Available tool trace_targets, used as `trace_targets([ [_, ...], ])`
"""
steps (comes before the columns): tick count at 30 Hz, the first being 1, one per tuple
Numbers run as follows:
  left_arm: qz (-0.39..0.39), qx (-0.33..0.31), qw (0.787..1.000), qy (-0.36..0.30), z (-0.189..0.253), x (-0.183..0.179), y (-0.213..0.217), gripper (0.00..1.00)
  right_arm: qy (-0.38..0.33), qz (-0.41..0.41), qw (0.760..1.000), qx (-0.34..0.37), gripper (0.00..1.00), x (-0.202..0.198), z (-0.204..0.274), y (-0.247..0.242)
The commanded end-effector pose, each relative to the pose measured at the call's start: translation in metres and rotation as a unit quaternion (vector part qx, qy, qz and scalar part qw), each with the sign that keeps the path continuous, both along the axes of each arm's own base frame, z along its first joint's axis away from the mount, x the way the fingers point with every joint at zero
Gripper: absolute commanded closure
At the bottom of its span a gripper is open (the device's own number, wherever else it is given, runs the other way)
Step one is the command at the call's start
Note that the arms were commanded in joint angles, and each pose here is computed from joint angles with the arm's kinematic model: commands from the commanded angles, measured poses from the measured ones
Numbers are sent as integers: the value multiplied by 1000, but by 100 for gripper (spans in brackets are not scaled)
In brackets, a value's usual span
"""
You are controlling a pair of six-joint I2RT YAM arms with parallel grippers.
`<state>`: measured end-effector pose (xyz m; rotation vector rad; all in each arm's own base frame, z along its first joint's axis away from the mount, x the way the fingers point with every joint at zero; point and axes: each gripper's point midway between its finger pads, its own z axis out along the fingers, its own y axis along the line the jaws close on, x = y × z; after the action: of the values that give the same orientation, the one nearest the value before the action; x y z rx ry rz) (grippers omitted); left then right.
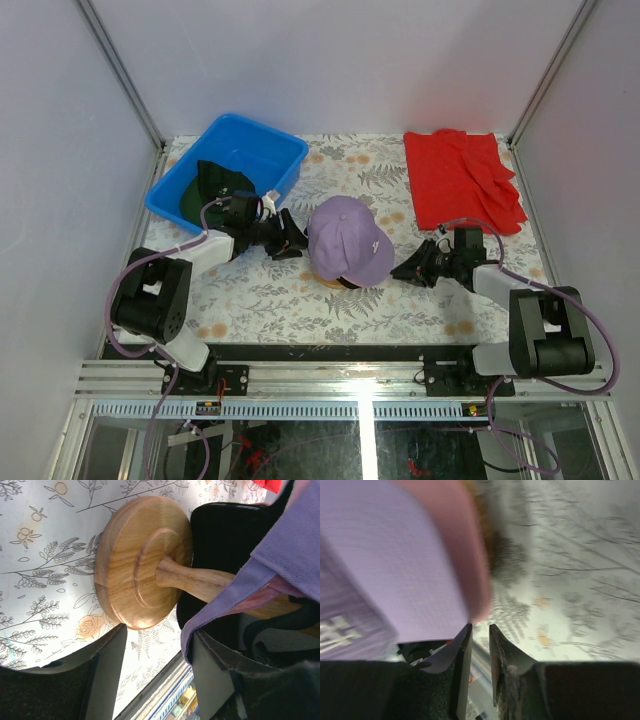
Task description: Stack the hats
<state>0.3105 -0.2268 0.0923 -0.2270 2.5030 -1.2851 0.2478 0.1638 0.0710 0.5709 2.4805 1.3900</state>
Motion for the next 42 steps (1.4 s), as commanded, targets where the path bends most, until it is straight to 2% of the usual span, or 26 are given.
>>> trace_targets([
  [1,4,68,997,45,-40,-16,15,50,89,-33,988,-124,75,-26,-53,-29],
  [4,5,67,997,44,-38,-15,15,50,94,-24,987,-130,78,-23,-57,-25],
  [12,13,65,997,32,-25,-12,16,48,72,-12,985,-155,76,-20,-39,-25],
  [24,48,44,998,-20,35,3,22,39,55,-11,985,-161,76,-27,-20,-27],
  [36,90,15,995,-49,84,5,45,38,37,-11,987,-154,75,-33,-6,-27],
  [39,116,30,990,-77,107,17,65,38,31,-10,987,-154,75,-36,-3,-27],
  [42,152,86,980,-95,122,34,95,37,25,-9,988,-154,73,-39,2,-28],
])
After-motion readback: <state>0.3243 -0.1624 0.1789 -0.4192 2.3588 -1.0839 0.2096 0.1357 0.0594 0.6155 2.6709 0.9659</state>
